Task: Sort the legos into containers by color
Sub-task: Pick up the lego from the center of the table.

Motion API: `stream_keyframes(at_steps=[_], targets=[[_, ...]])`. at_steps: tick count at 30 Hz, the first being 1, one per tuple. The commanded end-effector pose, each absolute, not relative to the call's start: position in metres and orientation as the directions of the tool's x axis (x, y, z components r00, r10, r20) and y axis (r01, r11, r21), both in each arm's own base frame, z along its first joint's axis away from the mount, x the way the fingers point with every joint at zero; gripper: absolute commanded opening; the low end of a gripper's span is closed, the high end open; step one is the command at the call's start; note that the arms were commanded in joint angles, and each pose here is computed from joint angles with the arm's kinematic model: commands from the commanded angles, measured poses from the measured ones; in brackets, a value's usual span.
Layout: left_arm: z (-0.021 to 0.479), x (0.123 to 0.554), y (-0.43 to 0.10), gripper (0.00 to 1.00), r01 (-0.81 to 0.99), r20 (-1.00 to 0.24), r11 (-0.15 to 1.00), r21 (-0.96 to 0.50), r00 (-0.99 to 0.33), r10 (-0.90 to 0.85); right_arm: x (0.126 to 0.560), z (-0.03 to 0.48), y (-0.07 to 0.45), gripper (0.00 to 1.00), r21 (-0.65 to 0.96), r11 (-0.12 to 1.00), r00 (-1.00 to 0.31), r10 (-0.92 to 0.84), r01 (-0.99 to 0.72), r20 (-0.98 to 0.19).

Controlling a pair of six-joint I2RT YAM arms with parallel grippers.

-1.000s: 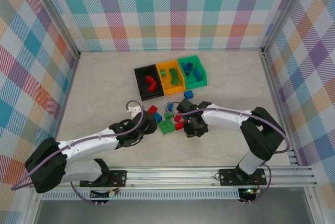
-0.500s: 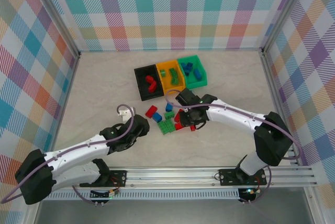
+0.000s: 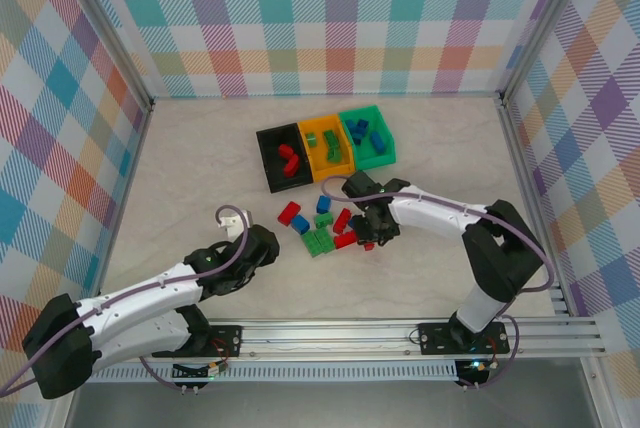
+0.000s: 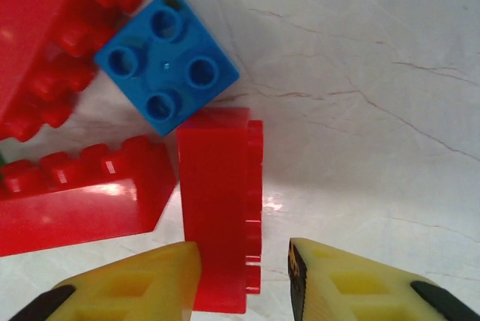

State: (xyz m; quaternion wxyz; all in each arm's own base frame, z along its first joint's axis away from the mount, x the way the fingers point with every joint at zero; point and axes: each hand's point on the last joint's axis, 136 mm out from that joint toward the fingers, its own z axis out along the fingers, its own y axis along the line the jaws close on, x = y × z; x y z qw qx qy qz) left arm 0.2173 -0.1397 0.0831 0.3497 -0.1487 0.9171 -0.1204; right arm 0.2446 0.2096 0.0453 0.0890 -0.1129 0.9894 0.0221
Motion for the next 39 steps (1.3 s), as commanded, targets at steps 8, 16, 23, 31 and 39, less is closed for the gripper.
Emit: stream_keyframes(at_steps=[8,16,23,31,39], targets=[[0.086,0.217,-0.142,0.57,-0.187,-0.608,0.934,-0.305,-0.717,-0.342,0.250,0.018,0.223,0.33,0.021,0.962,-0.955,-0.268,-0.273,-0.124],[0.083,0.216,-0.140,0.57,-0.194,-0.608,0.932,-0.307,-0.713,-0.349,0.244,0.007,0.212,0.54,-0.024,0.962,-0.958,-0.274,-0.273,-0.080],[0.081,0.220,-0.146,0.57,-0.184,-0.608,0.936,-0.299,-0.719,-0.336,0.242,0.001,0.207,0.48,-0.035,0.966,-0.963,-0.259,-0.257,-0.073],[0.080,0.221,-0.150,0.57,-0.175,-0.604,0.940,-0.293,-0.728,-0.324,0.252,0.031,0.218,0.27,0.010,0.960,-0.950,-0.274,-0.279,-0.153],[0.079,0.221,-0.153,0.57,-0.175,-0.594,0.937,-0.304,-0.734,-0.329,0.295,0.098,0.270,0.27,0.127,0.925,-0.900,-0.305,-0.357,-0.311]])
